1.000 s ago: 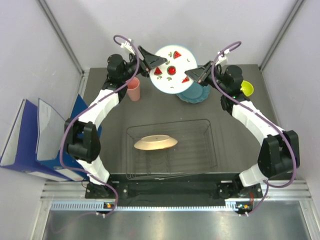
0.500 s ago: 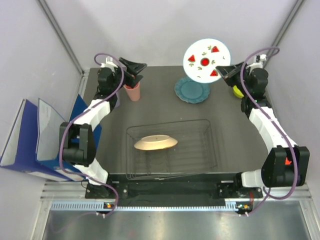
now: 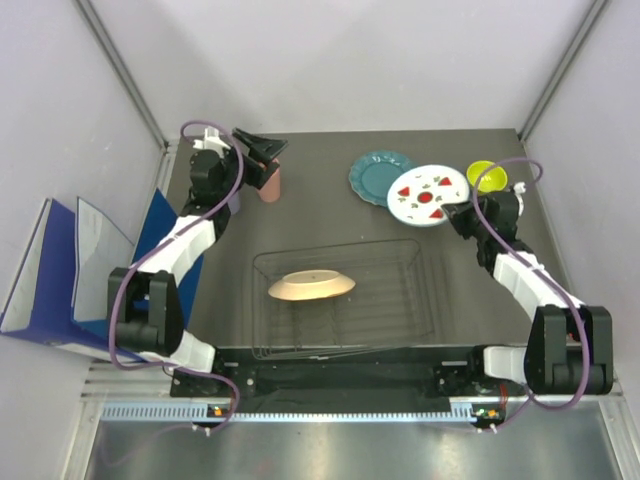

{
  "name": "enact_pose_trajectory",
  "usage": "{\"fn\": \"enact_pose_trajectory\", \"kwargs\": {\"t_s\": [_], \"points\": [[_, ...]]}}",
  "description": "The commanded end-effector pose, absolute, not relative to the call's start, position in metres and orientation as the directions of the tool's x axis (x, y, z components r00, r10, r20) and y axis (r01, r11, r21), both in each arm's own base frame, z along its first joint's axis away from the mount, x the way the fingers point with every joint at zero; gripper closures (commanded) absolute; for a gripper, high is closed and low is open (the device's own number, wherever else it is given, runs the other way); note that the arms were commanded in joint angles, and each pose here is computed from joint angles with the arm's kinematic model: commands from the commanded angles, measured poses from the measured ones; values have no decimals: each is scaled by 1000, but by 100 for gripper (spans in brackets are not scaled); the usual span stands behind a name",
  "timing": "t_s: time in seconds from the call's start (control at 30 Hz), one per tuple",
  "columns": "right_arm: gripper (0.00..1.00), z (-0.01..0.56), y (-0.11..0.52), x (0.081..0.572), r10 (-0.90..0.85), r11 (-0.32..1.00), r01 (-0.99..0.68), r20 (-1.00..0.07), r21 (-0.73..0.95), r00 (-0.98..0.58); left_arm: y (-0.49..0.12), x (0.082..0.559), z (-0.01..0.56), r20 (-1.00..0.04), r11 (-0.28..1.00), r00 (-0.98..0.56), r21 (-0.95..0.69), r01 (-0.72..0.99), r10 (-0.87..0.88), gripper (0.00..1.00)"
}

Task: Unload the mixed dishes from the dish rack
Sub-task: Place the plate at the center of the board.

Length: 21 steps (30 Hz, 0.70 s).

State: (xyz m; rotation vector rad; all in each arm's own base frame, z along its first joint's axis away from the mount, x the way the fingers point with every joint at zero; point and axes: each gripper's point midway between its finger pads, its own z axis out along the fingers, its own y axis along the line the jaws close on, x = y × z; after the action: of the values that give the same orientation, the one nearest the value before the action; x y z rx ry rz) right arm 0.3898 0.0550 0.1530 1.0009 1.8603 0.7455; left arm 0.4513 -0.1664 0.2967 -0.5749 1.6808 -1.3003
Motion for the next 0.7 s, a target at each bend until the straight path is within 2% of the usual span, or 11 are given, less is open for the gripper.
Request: {"fn": "enact_pose_trajectory", "kwargs": {"t_s": [0.0,0.17,0.67], "points": [[100,237,27,404,910,415,134,-411,900,-62,-166,442,304,-395,341,-468,-919,200,-791,1],[100,200,17,394,918,395,222,-391,891,-65,-165,438,297,-393,344,-469,-919,191,-791,1],[100,136,13,379,916,399,380,-384,834,-118,-170,433,285,-360,309,-501,-933,184,-787,2]]}}
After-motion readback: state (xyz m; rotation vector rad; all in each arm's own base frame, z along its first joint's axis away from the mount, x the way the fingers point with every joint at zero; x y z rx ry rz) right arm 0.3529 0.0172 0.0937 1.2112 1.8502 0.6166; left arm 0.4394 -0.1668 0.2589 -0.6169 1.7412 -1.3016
